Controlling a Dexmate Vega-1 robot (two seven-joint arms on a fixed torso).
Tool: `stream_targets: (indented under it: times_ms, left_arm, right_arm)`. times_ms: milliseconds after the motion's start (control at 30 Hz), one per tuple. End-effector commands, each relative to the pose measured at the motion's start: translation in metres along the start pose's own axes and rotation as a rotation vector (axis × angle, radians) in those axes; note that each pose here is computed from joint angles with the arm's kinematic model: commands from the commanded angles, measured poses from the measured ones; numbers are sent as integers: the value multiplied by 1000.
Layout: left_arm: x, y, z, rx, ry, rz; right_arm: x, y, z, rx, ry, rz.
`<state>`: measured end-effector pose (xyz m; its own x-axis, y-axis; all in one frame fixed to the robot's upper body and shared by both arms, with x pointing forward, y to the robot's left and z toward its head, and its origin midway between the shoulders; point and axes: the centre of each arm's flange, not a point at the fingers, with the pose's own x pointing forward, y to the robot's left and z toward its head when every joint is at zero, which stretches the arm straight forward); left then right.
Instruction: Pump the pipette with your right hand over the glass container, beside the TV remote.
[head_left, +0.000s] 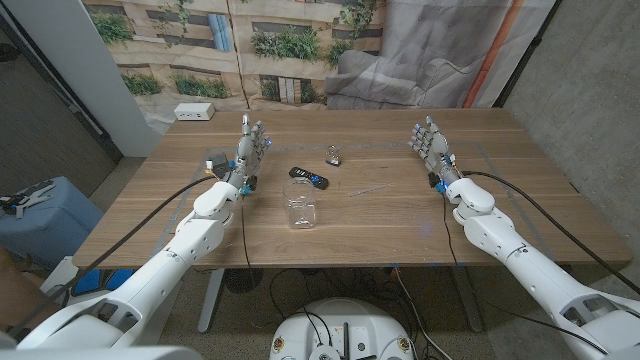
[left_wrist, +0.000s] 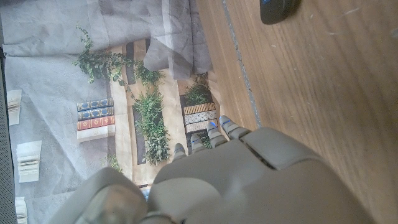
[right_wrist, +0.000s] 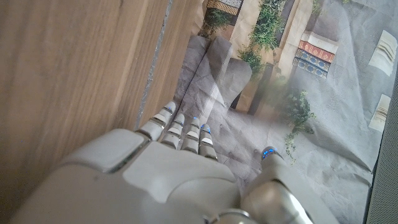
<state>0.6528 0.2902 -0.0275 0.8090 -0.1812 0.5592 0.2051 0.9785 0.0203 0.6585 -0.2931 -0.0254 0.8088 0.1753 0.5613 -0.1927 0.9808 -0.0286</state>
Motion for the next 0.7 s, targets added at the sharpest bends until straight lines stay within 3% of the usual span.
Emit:
stream_targets:
  times_ms: [33,700]
  left_arm:
    - [0,0,0,0,0,0]
    - [0,0,0,0,0,0]
  right_arm:
    - [3,-3,1,-51,-27,-19]
    - [3,5,18,-205,-50,23]
